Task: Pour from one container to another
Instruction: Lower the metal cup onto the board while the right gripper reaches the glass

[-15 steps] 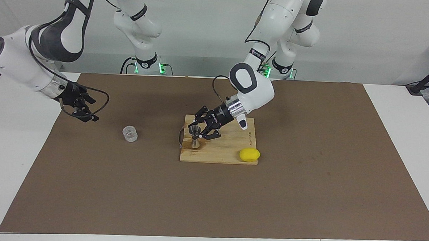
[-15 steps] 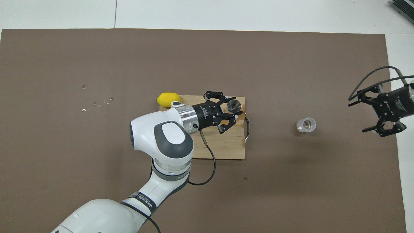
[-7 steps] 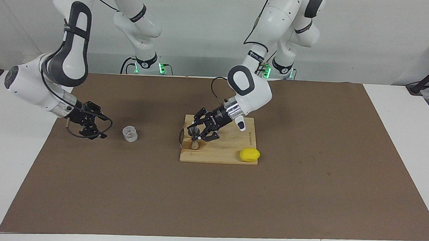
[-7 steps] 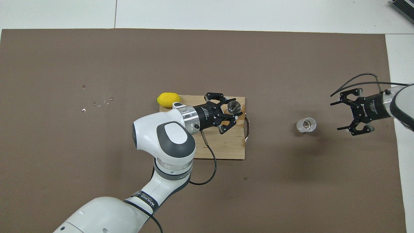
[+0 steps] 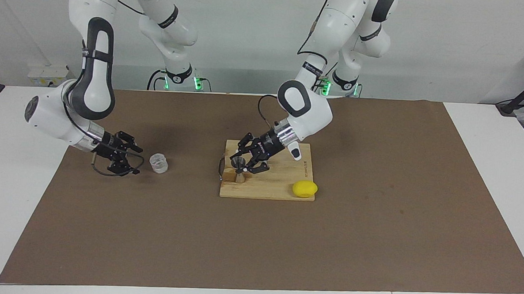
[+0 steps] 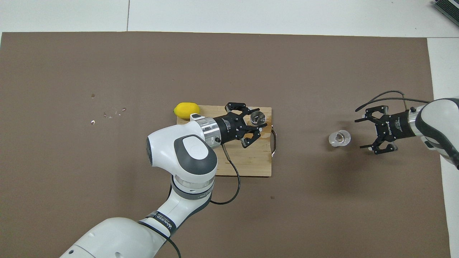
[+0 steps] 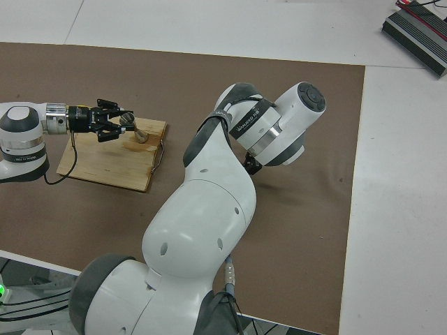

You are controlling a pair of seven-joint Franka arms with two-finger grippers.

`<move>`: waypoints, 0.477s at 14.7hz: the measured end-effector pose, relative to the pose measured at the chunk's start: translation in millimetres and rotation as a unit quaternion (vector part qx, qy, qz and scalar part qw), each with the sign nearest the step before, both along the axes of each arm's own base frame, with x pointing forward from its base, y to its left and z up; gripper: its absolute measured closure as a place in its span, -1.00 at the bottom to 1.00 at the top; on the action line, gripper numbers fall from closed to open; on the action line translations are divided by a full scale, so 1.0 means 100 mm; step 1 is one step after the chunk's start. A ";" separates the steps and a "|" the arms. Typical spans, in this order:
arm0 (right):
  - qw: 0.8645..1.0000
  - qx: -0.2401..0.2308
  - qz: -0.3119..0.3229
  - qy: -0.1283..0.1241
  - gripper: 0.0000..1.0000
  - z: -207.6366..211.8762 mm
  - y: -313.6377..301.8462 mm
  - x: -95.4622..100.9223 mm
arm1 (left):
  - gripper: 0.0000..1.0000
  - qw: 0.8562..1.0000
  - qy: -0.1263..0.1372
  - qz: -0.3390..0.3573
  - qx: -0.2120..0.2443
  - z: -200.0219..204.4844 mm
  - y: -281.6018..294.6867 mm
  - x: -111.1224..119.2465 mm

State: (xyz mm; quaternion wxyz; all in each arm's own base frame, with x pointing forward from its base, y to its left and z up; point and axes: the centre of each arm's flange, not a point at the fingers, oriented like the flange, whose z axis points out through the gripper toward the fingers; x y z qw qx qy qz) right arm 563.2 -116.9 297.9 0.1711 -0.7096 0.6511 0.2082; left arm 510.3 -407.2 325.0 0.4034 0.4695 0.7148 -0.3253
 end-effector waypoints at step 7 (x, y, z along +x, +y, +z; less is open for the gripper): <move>1.000 0.025 0.000 0.007 -0.87 -0.24 0.08 0.01 | -1.00 1.000 -0.002 0.000 0.005 0.00 -0.05 -0.04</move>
